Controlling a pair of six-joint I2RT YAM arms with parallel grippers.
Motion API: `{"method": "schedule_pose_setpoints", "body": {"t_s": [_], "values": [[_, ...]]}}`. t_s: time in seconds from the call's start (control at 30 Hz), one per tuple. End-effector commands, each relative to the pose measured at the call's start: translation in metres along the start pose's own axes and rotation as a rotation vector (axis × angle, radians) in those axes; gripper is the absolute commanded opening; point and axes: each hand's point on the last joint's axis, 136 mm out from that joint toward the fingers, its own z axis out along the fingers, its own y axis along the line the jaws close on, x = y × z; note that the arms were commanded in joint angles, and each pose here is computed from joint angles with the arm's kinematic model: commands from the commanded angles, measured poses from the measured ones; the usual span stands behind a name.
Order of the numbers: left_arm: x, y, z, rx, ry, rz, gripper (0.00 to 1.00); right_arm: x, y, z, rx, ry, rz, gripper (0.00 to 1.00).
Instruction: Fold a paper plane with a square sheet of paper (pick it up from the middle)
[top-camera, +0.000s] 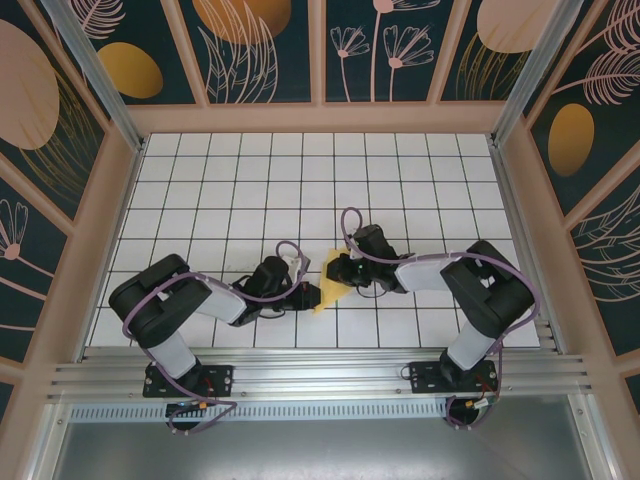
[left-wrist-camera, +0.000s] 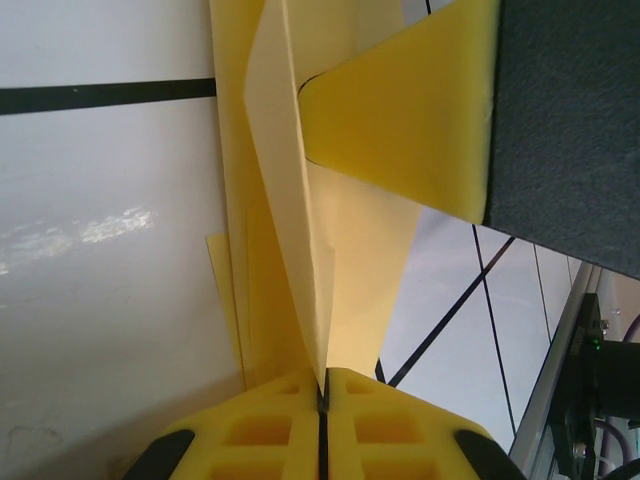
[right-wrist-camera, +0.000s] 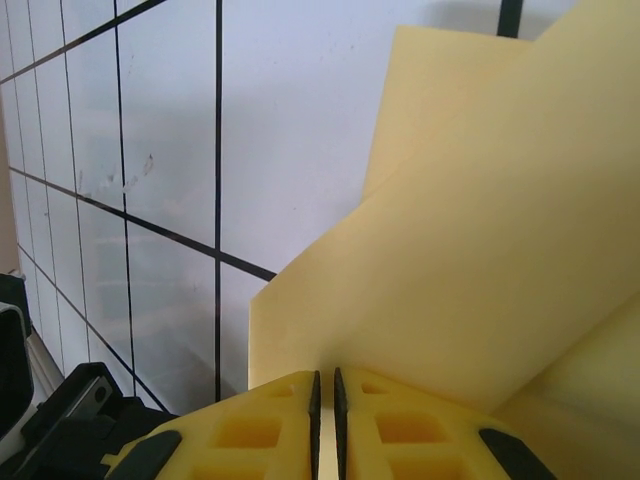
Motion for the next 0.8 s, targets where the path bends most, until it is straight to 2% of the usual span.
{"method": "schedule_pose_setpoints", "body": {"t_s": [0.0, 0.13, 0.23, 0.77], "values": [[0.009, 0.013, 0.008, -0.048, 0.05, -0.012, 0.08, -0.015, 0.015, -0.018, -0.03, -0.086, -0.021, 0.16], [0.012, 0.011, 0.011, -0.042, 0.078, -0.036, 0.05, -0.016, 0.034, -0.034, -0.106, -0.116, -0.074, 0.17], [0.013, 0.01, 0.012, -0.04, 0.096, -0.043, 0.05, -0.008, 0.042, -0.032, -0.158, -0.08, -0.086, 0.17], [0.019, 0.011, 0.017, -0.027, 0.134, -0.11, 0.04, -0.002, 0.021, -0.004, -0.098, -0.028, -0.039, 0.16]]}}
